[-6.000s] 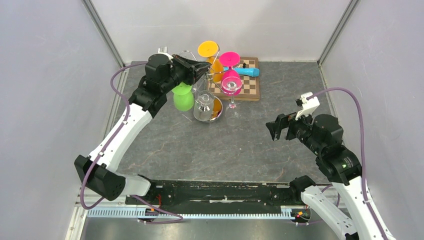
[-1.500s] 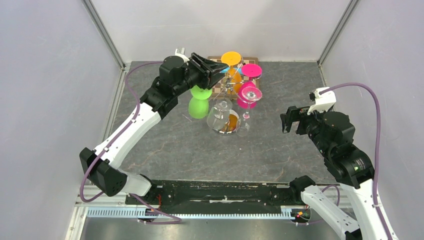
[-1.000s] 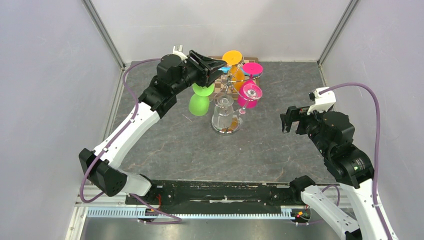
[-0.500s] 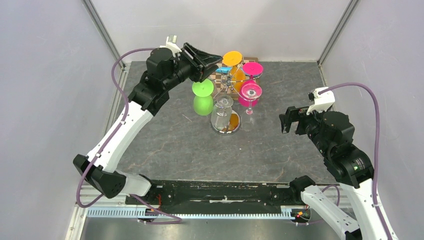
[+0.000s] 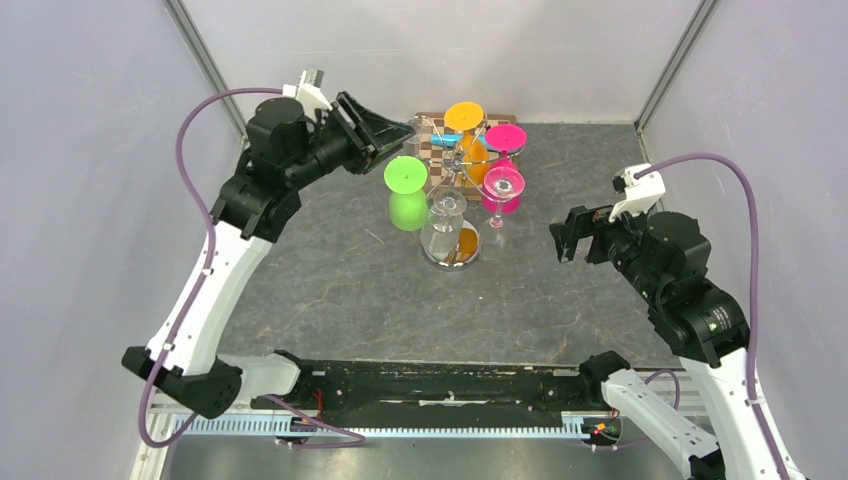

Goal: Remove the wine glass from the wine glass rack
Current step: Place the wine rack at the center of the board, then pick up the wine glass from the wine rack.

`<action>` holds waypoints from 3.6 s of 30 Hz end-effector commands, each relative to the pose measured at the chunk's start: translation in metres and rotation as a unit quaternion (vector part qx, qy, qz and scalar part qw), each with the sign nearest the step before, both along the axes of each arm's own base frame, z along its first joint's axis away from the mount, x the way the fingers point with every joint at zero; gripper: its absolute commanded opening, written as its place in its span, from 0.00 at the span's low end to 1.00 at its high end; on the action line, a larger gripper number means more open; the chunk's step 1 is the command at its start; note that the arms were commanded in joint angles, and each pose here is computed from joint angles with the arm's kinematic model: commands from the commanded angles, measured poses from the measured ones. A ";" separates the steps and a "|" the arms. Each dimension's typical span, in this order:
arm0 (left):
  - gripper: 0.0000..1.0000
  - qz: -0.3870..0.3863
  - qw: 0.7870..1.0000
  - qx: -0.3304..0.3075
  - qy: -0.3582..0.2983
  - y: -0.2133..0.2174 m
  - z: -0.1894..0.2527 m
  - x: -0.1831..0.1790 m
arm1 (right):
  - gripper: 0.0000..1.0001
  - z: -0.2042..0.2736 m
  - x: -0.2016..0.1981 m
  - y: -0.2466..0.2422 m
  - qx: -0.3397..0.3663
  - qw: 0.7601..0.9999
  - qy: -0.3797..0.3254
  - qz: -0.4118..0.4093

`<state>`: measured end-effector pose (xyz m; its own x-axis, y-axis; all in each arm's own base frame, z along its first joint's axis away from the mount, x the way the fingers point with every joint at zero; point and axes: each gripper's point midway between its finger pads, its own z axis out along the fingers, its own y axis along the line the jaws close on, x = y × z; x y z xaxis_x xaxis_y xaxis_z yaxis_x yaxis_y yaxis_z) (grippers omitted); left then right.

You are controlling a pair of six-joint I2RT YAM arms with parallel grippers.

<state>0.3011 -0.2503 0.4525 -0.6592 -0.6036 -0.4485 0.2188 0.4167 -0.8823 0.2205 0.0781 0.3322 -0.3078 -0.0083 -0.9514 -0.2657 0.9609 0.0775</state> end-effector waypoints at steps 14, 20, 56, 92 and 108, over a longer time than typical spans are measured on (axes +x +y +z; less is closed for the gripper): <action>0.56 -0.029 0.980 0.154 -0.119 0.058 -0.021 -0.070 | 0.98 0.057 0.006 0.046 0.104 0.991 -0.021 0.079; 0.57 -0.039 0.970 0.196 -0.135 0.069 -0.051 -0.083 | 0.99 0.066 0.015 0.061 0.156 0.984 -0.007 0.087; 0.59 -0.066 0.940 0.260 -0.213 0.084 -0.148 -0.108 | 0.67 0.031 0.060 0.077 0.425 0.903 0.062 0.021; 0.60 -0.064 0.941 0.272 -0.192 0.086 -0.171 -0.104 | 0.29 0.033 0.061 0.101 0.495 0.860 0.097 0.078; 0.60 -0.060 0.940 0.275 -0.192 0.088 -0.171 -0.104 | 0.00 0.036 0.060 0.105 0.504 0.854 0.092 0.092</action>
<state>0.1928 -0.1654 0.2743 -0.4910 -0.1589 -0.8565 0.5250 0.7307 -0.4365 0.2831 0.1809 0.3539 -0.5479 0.7250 -0.4174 -0.2383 0.3430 0.9086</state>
